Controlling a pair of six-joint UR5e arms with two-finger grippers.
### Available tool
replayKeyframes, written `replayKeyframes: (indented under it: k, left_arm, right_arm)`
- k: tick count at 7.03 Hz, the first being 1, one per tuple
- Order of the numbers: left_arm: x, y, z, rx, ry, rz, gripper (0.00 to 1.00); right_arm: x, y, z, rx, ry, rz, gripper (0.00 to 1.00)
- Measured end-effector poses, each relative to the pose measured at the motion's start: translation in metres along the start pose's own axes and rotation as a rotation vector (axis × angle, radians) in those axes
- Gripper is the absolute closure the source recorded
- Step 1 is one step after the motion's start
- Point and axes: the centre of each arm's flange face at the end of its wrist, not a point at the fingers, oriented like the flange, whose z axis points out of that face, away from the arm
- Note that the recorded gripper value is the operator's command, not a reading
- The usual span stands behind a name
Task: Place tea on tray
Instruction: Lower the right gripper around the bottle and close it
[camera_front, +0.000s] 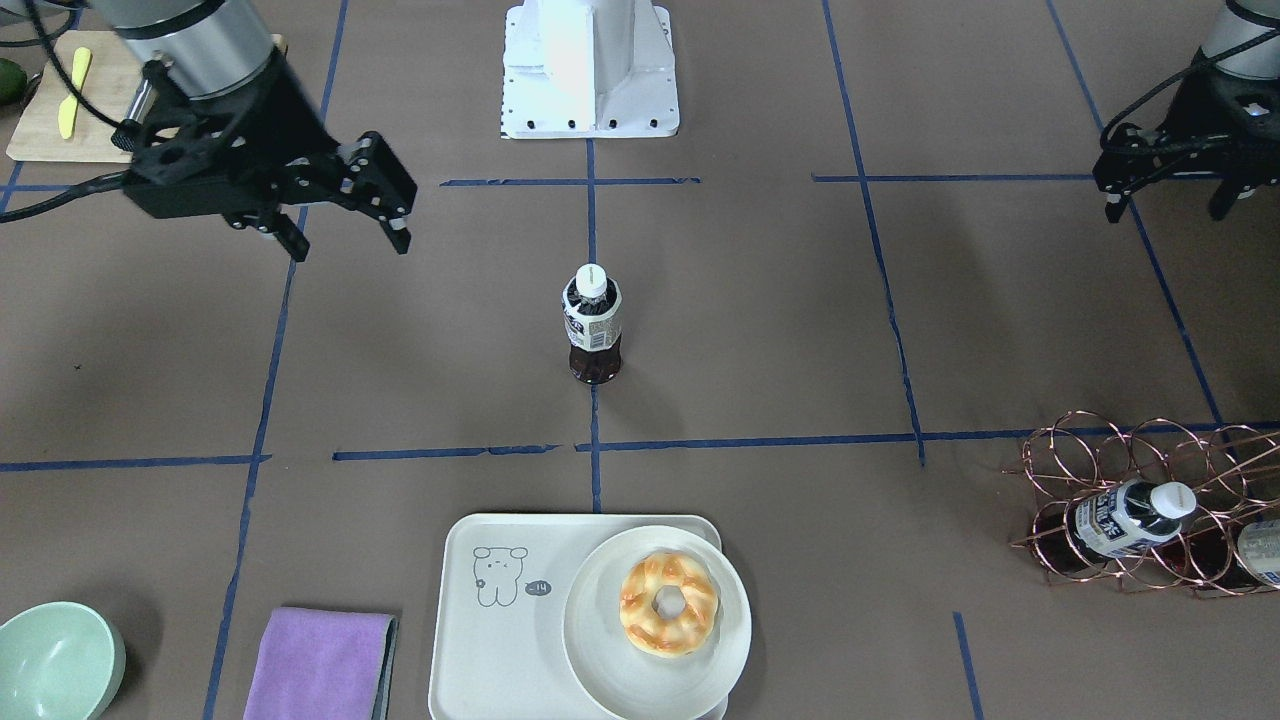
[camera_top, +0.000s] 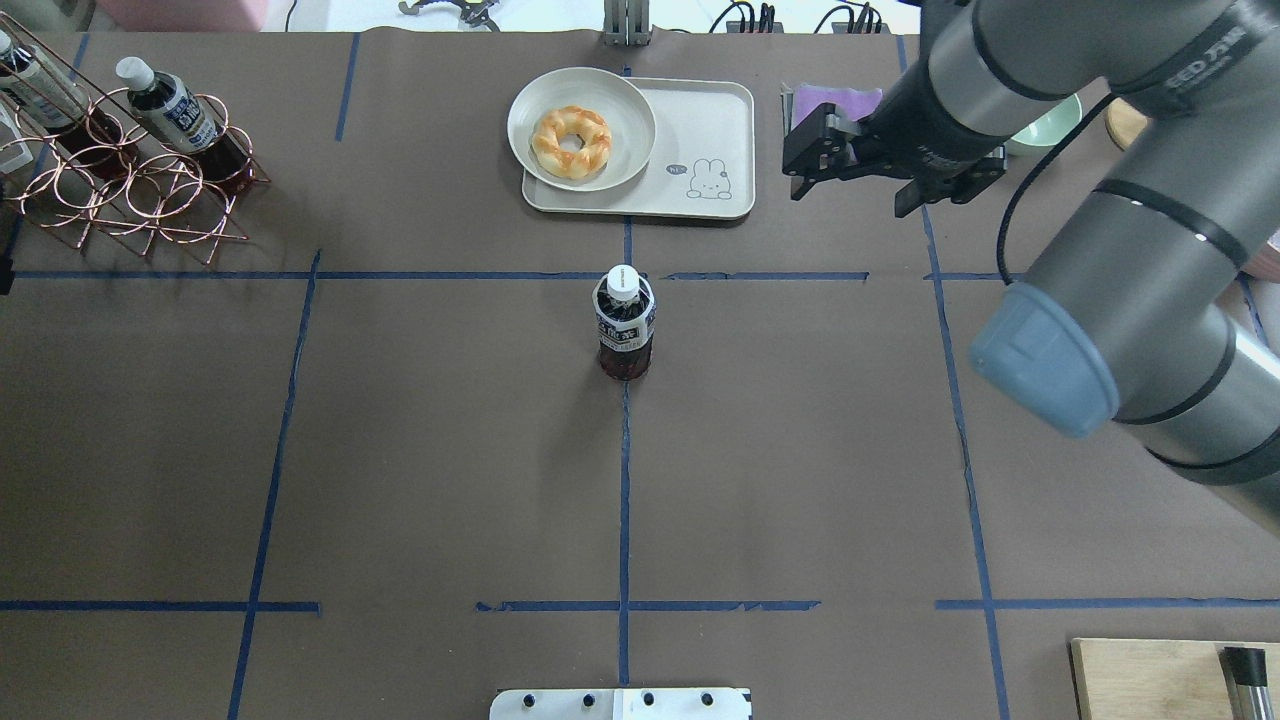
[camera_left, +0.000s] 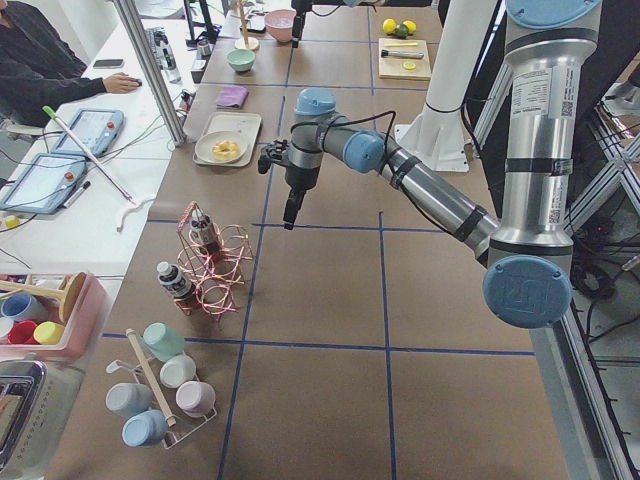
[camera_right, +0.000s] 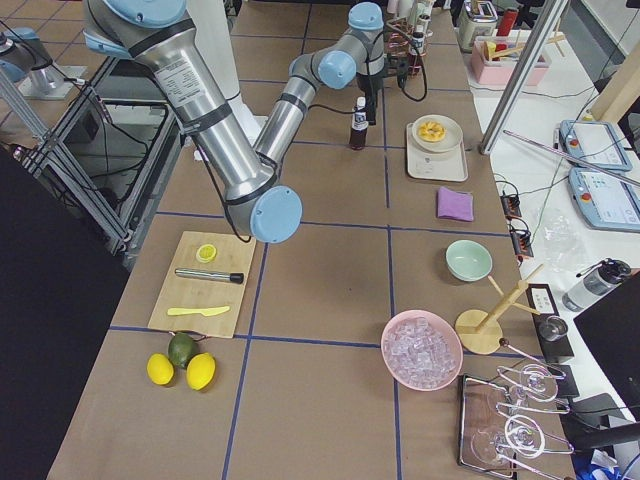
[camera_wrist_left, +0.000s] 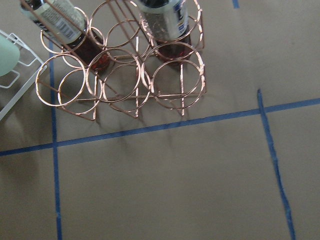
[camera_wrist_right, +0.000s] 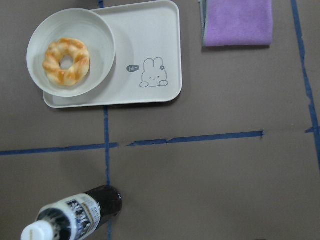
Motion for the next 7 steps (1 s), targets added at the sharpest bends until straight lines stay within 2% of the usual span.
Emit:
replayKeyframes:
  k: [2,3,5,7]
  left_arm:
    - [-0.051,0.013,0.011,-0.056,0.027,-0.019,0.00]
    - [-0.075,0.017,0.017,-0.078,0.045,-0.018,0.00]
    - [-0.109,0.019,0.027,-0.101,0.062,-0.007,0.00]
    - [-0.118,0.019,0.030,-0.106,0.063,-0.007,0.00]
  right_arm:
    - [-0.073,0.047,0.018,0.020,0.036,-0.009,0.00]
    - [-0.106,0.060,0.032,0.027,0.050,-0.007,0.00]
    - [-0.164,0.059,0.061,0.028,0.098,0.005,0.00]
    - [-0.177,0.056,0.078,0.028,0.134,0.003,0.01]
